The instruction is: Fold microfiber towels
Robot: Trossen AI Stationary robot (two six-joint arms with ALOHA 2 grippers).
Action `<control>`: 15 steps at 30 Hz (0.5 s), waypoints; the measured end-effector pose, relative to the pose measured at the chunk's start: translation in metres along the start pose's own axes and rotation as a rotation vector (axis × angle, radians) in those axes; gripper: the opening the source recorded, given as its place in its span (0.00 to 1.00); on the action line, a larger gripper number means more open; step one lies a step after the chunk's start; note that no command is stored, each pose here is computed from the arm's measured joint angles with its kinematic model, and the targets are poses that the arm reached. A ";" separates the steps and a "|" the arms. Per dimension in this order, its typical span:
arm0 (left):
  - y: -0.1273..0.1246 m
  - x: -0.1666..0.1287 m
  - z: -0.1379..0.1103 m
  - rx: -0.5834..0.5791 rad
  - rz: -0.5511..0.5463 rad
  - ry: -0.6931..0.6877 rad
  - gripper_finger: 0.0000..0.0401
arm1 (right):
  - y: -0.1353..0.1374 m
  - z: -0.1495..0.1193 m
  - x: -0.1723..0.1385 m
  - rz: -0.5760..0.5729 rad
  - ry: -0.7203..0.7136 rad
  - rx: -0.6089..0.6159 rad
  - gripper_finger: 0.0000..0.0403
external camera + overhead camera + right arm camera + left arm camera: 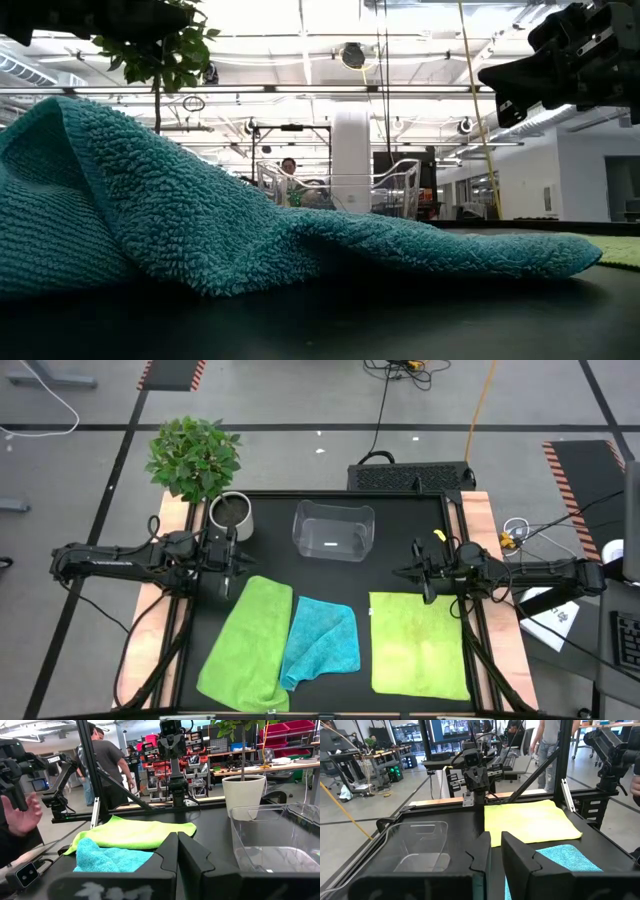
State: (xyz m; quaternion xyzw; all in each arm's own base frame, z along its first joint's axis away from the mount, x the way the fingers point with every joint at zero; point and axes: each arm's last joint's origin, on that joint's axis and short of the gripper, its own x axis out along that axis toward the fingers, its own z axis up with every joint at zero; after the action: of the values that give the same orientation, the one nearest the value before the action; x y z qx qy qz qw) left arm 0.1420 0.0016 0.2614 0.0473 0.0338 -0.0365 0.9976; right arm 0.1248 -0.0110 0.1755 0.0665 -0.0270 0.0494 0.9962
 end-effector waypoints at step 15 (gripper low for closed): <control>0.000 0.000 0.000 0.000 0.000 -0.002 0.12 | 0.001 0.004 0.000 0.006 -0.045 0.036 0.00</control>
State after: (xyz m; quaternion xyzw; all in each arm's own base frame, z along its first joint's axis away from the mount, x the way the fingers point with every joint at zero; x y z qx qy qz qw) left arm 0.1420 0.0017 0.2616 0.0473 0.0328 -0.0364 0.9977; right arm 0.1245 -0.0110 0.1799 0.0855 -0.0486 0.0513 0.9938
